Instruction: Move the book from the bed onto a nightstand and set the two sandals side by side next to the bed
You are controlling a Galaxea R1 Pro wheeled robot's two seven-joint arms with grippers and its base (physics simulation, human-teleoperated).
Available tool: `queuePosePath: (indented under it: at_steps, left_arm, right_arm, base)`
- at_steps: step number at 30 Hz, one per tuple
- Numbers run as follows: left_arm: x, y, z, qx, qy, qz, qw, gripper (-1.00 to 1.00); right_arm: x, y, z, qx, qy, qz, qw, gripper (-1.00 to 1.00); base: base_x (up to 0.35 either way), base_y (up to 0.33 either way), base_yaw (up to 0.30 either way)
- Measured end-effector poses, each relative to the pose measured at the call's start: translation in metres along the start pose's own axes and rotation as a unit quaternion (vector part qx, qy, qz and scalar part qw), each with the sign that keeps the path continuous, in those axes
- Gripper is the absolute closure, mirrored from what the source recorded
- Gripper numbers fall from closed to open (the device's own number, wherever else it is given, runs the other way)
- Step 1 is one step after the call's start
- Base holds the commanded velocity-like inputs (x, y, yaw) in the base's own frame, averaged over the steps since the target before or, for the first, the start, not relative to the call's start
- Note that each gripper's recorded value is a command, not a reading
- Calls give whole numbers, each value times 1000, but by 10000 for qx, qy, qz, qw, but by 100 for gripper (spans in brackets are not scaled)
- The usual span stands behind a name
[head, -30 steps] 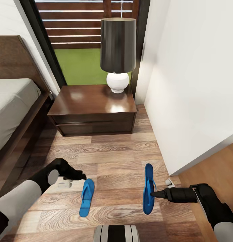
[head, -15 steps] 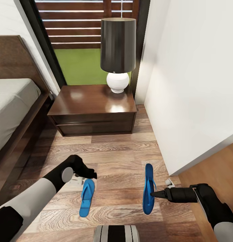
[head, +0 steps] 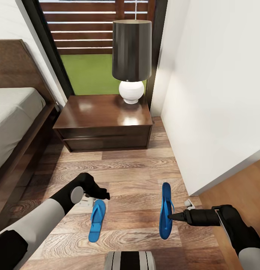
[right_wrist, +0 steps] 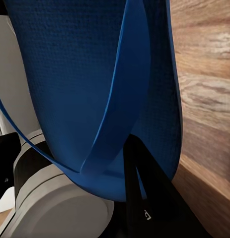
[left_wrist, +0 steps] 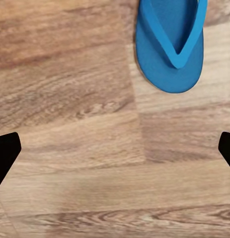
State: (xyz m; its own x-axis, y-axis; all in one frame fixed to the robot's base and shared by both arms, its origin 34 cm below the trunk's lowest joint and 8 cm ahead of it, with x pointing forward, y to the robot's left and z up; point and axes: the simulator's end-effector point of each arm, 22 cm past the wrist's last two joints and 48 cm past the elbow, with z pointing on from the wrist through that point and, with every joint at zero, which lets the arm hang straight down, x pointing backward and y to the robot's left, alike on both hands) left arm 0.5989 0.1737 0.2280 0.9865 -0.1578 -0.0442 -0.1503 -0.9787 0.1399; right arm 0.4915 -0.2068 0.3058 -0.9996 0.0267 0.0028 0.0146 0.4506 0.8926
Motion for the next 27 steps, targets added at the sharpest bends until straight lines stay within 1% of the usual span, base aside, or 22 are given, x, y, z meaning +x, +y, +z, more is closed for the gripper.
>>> queuePosePath:
  at_steps: [27]
  left_arm:
    - [1, -3, 0, 51, 21, -1, 10000, -100]
  right_arm:
    - [0, 0, 0, -1, -1, 1, 10000, 100]
  base:
    - [0, 0, 0]
